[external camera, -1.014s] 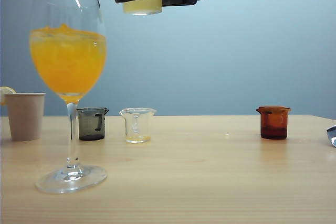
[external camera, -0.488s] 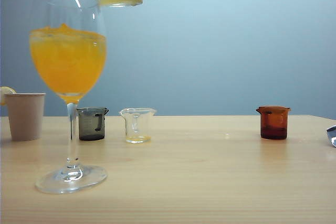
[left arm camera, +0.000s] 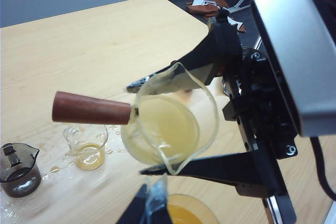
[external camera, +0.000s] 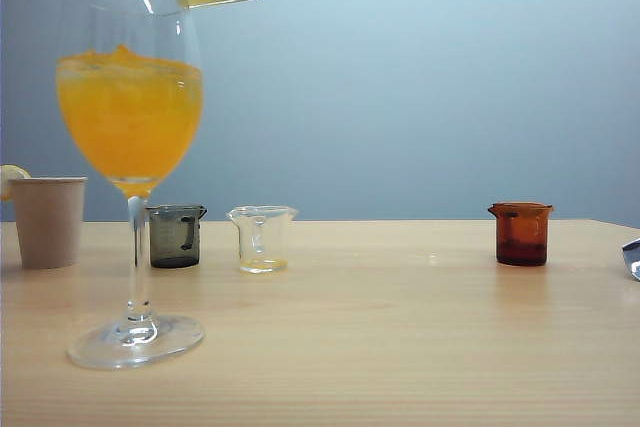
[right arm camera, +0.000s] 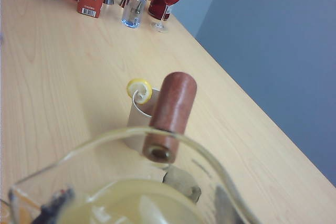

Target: Pick up the third measuring cup from the left, pour the pineapple juice inside into the goblet, and finally put the measuring cup back in its original place.

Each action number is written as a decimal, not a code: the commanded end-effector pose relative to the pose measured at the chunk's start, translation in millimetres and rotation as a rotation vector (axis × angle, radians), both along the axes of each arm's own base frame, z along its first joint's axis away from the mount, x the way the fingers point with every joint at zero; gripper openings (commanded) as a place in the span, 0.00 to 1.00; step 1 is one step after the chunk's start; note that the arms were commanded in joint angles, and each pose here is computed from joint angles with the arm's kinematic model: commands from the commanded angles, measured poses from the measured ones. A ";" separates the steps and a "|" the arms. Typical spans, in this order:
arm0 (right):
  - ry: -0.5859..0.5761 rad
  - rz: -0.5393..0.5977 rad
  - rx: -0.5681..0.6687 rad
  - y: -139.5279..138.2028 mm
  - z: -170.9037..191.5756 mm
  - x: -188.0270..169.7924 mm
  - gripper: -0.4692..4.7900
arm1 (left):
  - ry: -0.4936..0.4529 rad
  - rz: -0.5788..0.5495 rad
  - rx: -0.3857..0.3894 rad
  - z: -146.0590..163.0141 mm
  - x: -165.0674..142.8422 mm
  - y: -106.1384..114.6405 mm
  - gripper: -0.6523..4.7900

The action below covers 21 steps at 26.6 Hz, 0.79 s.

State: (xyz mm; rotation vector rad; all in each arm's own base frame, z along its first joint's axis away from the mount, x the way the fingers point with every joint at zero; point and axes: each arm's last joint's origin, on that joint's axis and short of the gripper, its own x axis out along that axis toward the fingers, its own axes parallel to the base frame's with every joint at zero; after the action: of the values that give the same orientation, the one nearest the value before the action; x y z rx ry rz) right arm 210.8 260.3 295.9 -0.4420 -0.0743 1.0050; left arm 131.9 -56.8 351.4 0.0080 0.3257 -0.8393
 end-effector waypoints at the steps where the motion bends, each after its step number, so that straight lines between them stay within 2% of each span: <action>1: -0.081 0.011 0.014 0.2 9.5 -0.6 0.11 | -0.010 -0.006 -0.005 2.3 -1.0 0.3 0.11; 12: -0.217 0.031 -0.074 0.2 9.5 -0.7 0.10 | -0.009 -0.006 -0.005 2.2 -1.0 0.3 0.11; 21: -0.246 0.065 -0.087 2.6 9.7 -3.8 0.10 | -0.009 -0.006 -0.005 2.2 -1.0 0.3 0.11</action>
State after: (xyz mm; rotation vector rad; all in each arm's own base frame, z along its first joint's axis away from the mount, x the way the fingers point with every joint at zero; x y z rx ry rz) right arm 209.0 261.7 296.6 -0.6565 -0.2115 1.0234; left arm 131.7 -56.7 351.1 0.0076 0.3296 -0.8392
